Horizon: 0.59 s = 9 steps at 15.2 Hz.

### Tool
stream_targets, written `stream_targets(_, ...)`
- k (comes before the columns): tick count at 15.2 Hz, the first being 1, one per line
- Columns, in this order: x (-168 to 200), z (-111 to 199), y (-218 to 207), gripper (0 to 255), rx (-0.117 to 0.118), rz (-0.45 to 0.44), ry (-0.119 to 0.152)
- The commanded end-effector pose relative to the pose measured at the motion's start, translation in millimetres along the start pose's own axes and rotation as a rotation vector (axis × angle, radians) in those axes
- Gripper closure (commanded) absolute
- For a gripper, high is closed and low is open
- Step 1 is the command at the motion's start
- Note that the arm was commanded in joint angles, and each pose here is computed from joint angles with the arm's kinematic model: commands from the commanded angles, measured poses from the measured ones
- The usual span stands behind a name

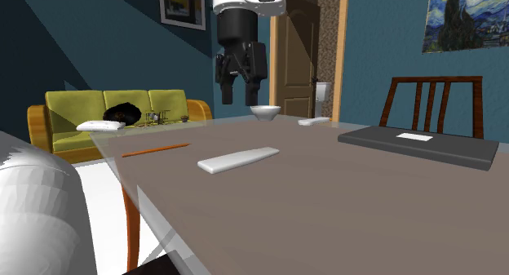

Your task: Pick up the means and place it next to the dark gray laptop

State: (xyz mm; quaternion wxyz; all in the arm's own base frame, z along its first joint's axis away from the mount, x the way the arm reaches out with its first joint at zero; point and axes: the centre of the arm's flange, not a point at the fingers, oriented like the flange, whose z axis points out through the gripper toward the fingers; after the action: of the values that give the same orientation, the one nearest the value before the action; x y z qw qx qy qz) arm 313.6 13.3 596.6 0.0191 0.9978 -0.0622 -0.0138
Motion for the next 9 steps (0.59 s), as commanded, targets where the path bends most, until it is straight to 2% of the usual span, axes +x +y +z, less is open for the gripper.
stream_targets(1,0.0,0.0,0.0,0,0.0,0.0,0.0)
stream_targets(9,43.9,75.3,-53.8,0,0.025,-0.105,0.017)
